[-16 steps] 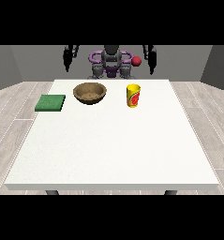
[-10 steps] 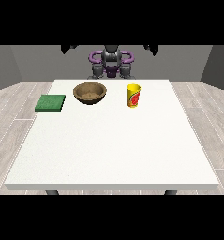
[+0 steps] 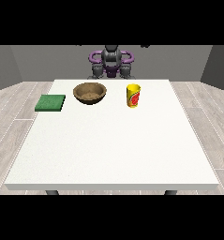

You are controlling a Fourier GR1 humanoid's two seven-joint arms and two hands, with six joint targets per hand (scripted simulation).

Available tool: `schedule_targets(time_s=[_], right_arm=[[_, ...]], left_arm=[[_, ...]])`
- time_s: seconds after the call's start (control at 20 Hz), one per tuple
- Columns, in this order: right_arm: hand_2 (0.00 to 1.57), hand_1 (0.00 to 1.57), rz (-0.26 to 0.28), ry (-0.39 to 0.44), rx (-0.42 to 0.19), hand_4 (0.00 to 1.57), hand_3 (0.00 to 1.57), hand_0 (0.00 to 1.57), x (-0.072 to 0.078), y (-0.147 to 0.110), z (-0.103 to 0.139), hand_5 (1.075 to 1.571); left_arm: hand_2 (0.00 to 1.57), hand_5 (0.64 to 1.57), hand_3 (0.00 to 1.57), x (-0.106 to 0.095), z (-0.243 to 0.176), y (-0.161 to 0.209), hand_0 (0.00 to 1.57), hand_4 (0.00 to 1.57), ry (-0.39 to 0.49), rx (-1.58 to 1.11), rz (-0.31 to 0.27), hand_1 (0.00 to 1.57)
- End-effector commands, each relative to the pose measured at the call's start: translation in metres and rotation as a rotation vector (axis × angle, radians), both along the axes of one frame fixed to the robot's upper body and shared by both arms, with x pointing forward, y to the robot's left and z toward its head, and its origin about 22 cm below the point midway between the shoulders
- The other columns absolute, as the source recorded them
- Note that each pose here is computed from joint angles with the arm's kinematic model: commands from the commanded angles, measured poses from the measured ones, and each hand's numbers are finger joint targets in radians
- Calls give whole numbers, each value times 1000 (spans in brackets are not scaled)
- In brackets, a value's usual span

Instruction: Pick the cup and pour the ball into the bowl, then pick the bowl and place it on the pad

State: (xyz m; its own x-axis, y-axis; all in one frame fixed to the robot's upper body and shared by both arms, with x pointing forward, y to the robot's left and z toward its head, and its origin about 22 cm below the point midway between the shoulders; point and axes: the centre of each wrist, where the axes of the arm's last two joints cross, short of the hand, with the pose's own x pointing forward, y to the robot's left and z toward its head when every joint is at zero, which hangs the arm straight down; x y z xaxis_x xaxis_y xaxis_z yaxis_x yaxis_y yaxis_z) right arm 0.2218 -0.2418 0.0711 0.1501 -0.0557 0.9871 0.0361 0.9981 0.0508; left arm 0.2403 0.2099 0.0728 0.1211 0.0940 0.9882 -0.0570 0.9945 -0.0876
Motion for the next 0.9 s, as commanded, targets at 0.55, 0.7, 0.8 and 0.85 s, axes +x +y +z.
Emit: schedule_targets(time_s=[0.55,0.7,0.8,0.85], right_arm=[[0,0,40,-400,16,702,0,0,32,6,38,1545],[0,0,19,-470,12,691,0,0,39,-17,31,1547],[0,0,65,-496,0,685,0,0,23,1,19,1548],[0,0,49,-517,-11,678,0,0,33,-24,19,1547]], left_arm=[[0,1520,0,51,2,-2,0,570,-438,117,32,0],[0,1496,0,58,-7,9,0,555,-508,136,37,0],[0,1483,0,57,-37,26,0,481,-496,142,49,0],[0,1484,0,59,-39,21,0,407,-486,137,50,0]])
